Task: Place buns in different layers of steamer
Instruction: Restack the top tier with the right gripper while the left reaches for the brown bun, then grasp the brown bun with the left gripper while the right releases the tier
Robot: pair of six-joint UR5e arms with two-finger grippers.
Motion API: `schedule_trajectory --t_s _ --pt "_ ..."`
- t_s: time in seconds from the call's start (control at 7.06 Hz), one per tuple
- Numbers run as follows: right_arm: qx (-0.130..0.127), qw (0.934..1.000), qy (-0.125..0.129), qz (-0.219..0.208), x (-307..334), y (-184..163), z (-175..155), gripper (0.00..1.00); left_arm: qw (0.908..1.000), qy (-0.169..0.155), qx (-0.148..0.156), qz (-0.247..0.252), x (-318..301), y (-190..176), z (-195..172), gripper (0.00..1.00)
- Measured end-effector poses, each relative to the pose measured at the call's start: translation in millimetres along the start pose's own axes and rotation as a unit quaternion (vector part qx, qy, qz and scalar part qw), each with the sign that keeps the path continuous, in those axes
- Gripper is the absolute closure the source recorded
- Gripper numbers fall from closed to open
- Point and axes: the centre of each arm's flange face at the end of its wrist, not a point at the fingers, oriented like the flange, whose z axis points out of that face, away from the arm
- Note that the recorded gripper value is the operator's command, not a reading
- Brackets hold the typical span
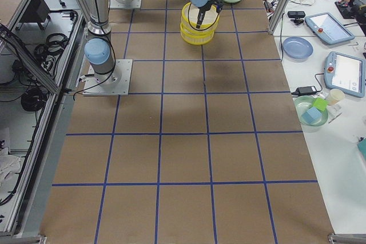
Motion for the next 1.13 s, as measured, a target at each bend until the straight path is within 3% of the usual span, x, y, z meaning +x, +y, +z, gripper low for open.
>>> schedule_trajectory --t_s 0.57,0.71,0.85,0.99,1.13 --pt "0.021 0.9998 -0.004 -0.004 -26.4 2.2 21.8 1.00 0.9996 0.015 -0.004 0.025 -32.5 7.6 57.1 0.00" --pt "0.023 0.9997 -0.003 -0.006 -30.0 1.7 25.3 1.00 0.9994 0.023 0.001 0.026 -36.1 4.3 67.2 0.05" --pt "0.024 0.9997 -0.003 -0.007 -32.0 0.7 27.8 1.00 0.9994 0.026 0.005 0.024 -39.3 1.6 74.4 0.33" --pt "0.024 0.9997 -0.003 -0.008 -32.9 0.3 29.6 1.00 0.9993 0.028 0.006 0.022 -41.2 0.2 78.9 0.92" --pt "0.024 0.9997 -0.002 -0.008 -33.2 0.5 31.1 1.00 0.9993 0.029 0.006 0.021 -42.0 -0.1 82.5 1.00"
